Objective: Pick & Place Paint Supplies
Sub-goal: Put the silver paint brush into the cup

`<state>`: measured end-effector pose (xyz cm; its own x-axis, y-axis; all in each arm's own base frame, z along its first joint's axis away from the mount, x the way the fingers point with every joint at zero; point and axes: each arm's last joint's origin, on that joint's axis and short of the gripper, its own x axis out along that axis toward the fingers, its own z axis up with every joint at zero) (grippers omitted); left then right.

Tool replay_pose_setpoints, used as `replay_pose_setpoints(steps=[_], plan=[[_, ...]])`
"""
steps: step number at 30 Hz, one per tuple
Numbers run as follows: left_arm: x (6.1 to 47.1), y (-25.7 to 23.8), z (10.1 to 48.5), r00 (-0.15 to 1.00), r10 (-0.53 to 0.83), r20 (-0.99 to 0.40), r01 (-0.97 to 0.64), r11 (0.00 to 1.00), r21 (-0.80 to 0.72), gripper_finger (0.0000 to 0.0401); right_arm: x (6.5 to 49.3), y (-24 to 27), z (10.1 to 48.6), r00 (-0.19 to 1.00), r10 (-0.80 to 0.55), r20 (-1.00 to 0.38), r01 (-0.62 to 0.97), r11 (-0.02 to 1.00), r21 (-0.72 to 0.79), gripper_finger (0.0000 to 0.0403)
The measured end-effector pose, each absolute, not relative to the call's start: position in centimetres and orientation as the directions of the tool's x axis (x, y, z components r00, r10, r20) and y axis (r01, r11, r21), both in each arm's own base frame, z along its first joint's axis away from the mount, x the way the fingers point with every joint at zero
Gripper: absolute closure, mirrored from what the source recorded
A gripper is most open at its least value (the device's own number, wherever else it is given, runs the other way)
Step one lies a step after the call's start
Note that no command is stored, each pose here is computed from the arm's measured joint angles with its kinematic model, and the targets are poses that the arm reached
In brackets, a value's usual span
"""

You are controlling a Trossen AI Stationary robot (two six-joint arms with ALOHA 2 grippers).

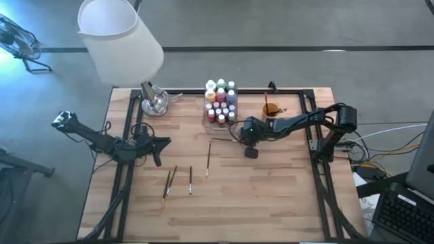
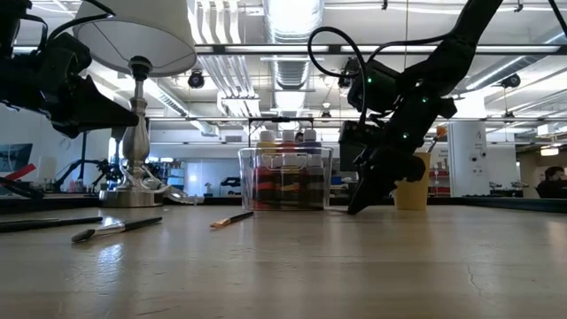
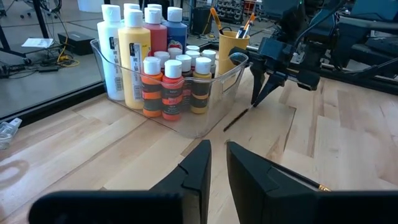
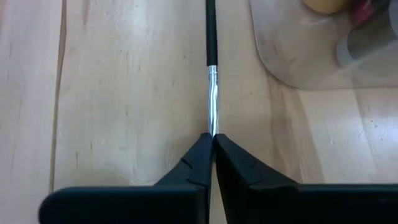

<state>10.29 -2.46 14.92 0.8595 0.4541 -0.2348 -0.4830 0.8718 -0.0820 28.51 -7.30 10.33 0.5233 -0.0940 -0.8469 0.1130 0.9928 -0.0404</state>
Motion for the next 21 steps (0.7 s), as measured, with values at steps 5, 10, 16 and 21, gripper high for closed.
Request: replay_pose_setpoints(steps=[5, 10, 16, 21], plan=[[10.3, -2.5, 14.9, 0.859, 0.454, -0.235, -0.483, 0.872, -0.082, 0.0344, 28.5, -7.3, 10.3, 0.517, -0.095, -0.851, 0.121, 0.992, -0.037, 0.0394], [10.3, -2.5, 14.9, 0.859, 0.454, -0.235, -0.483, 0.872, -0.082, 0.0345, 28.3, -6.8, 11.0, 0.522, -0.102, -0.847, 0.125, 0.991, -0.042, 0.0395], [10.3, -2.5, 14.9, 0.859, 0.454, -0.235, -0.483, 0.872, -0.082, 0.0344, 27.7, -5.6, 12.4, 0.517, -0.083, -0.852, 0.098, 0.995, -0.037, 0.0396], [10.3, -2.5, 14.9, 0.859, 0.454, -0.235, -0.483, 0.872, -0.082, 0.0345, 28.0, -3.9, 14.0, 0.589, -0.034, -0.807, 0.03, 0.999, -0.02, 0.0396]])
